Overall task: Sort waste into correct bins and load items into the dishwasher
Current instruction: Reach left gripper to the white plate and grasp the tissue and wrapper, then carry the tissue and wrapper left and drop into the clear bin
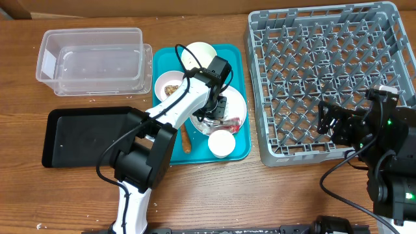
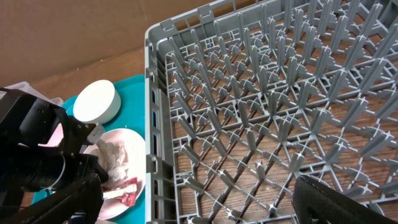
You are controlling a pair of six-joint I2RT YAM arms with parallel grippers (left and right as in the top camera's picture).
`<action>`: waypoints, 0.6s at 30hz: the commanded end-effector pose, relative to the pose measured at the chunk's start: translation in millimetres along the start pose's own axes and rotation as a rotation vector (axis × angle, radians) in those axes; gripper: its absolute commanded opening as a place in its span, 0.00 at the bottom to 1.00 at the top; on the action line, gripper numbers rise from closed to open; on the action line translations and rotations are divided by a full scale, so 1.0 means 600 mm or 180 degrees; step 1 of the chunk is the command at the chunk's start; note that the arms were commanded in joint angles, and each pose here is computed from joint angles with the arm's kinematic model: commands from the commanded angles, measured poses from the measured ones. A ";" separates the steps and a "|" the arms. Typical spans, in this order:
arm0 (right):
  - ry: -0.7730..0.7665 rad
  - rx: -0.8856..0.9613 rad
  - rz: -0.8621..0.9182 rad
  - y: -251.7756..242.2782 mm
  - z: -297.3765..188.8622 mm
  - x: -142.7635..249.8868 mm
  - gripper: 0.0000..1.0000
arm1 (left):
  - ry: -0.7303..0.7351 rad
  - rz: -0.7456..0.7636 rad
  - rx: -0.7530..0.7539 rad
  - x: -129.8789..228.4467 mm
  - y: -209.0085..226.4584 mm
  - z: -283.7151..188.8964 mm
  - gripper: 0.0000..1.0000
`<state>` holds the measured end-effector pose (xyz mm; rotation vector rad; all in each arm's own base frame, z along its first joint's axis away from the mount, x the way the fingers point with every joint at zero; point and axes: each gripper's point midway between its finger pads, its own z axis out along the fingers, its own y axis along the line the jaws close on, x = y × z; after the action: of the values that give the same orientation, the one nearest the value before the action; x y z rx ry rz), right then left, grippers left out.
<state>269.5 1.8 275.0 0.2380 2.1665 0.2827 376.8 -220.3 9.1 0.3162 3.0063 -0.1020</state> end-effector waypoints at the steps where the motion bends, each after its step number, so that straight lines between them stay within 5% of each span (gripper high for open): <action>1: -0.0126 -0.0034 -0.0036 0.008 -0.015 -0.020 1.00 | 0.0169 0.0055 0.0092 0.012 -0.013 0.024 0.04; 12: -0.0120 -0.0033 -0.0034 0.007 -0.015 -0.019 1.00 | -0.0263 0.0236 0.0358 -0.100 -0.019 -0.201 0.04; 18: -0.0117 -0.0034 -0.0020 0.007 -0.015 -0.018 1.00 | -0.0953 -0.0269 0.0112 -0.183 0.135 -0.340 0.04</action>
<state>269.2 1.9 274.8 0.2381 2.1684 0.2826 446.4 -212.5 183.2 0.3112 2.8205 -0.2802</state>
